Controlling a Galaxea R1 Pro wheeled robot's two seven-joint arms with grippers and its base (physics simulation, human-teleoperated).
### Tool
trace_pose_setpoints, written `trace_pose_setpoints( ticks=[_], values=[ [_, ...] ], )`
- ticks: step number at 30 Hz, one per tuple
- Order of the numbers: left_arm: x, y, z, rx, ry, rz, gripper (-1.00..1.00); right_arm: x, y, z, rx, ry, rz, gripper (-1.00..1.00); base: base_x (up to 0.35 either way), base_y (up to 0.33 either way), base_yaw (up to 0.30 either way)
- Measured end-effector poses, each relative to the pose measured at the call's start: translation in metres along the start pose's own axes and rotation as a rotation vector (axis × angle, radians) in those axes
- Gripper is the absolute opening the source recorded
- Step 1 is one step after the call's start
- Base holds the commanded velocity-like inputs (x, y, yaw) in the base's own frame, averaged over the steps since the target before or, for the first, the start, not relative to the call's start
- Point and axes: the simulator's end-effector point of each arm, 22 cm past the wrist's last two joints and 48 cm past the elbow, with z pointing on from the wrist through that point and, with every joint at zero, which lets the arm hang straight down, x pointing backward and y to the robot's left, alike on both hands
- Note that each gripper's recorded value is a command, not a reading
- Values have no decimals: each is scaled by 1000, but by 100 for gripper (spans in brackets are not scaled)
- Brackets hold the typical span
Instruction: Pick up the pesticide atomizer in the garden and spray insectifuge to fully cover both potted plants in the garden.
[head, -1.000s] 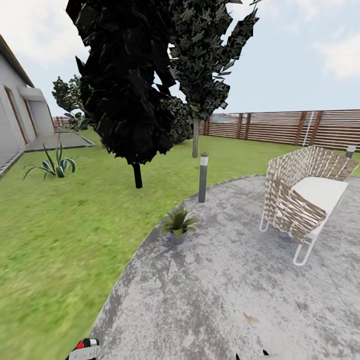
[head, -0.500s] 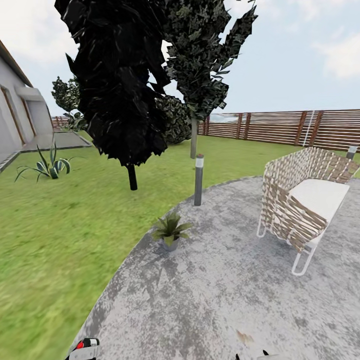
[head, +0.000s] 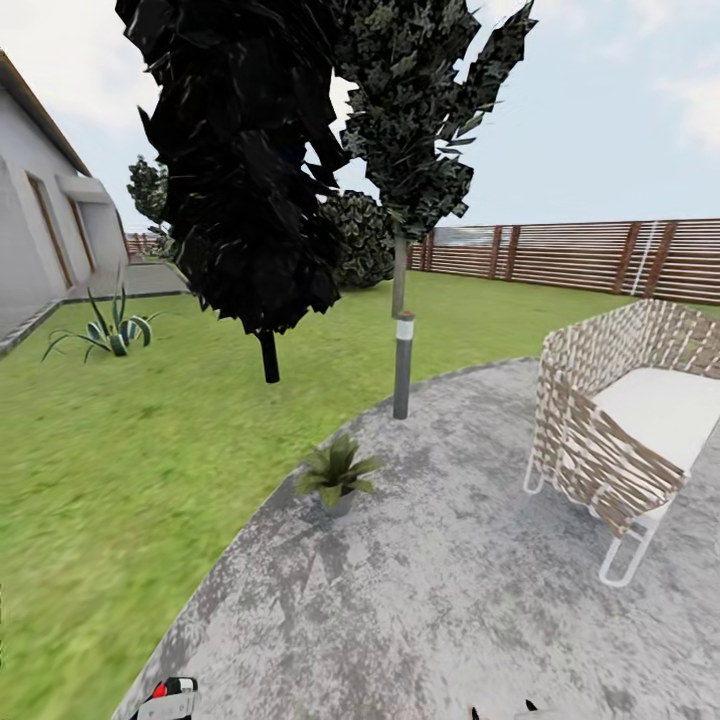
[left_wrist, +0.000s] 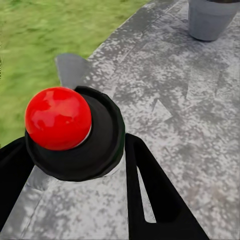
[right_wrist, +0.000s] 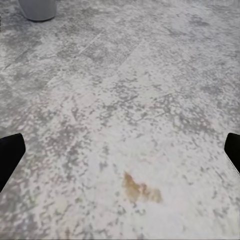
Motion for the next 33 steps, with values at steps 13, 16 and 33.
trace_pose_setpoints(
  ticks=[13,16,33],
  values=[
    [1,-1,0,1,2,-3,-100,0,0,0,0,0,0,100,234,-208,223],
    [1,-1,0,1,2,-3,-100,0,0,0,0,0,0,100,234,-213,224],
    [0,-1,0,1,1,-2,-100,0,0,0,0,0,0,100,234,-220,224]
  ],
)
